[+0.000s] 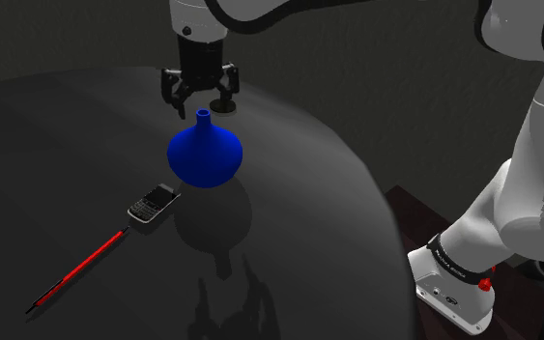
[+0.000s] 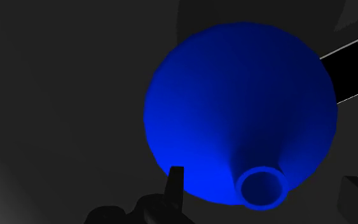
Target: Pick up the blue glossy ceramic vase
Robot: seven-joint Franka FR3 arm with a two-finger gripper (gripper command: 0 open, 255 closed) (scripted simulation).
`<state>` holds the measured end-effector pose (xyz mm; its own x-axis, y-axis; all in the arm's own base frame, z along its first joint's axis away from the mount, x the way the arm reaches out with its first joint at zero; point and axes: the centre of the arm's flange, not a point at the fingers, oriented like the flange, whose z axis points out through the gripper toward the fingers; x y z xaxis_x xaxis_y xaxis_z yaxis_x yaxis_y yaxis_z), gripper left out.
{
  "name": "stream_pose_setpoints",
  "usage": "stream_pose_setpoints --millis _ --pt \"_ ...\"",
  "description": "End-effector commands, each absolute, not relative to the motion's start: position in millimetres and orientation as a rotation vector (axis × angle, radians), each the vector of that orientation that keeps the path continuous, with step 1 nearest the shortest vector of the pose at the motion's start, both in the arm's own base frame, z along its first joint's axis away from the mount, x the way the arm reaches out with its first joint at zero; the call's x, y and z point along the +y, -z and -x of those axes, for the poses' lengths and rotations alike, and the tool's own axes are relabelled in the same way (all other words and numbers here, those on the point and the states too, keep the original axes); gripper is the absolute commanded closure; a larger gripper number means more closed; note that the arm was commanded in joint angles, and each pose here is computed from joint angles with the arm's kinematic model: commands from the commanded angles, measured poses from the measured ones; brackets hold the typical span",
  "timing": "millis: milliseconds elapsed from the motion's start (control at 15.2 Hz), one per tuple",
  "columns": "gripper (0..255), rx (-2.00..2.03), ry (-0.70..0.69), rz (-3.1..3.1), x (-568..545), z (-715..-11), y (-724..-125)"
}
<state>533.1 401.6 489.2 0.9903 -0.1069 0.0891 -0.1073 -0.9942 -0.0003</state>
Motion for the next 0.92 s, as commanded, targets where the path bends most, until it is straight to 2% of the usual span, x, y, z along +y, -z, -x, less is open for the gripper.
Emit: stream_pose_setpoints --millis 0,132,198,858 --pt "0 -0.168 -0.14 -3.13 402.3 -533.4 -479.1" --pt "0 -0.168 -0.14 -3.13 402.3 -533.4 -476.1" --pt "255 -0.168 -0.14 -3.13 401.9 -533.6 -475.9" --pt "255 -0.168 -0.14 -3.13 402.3 -533.4 -481.4"
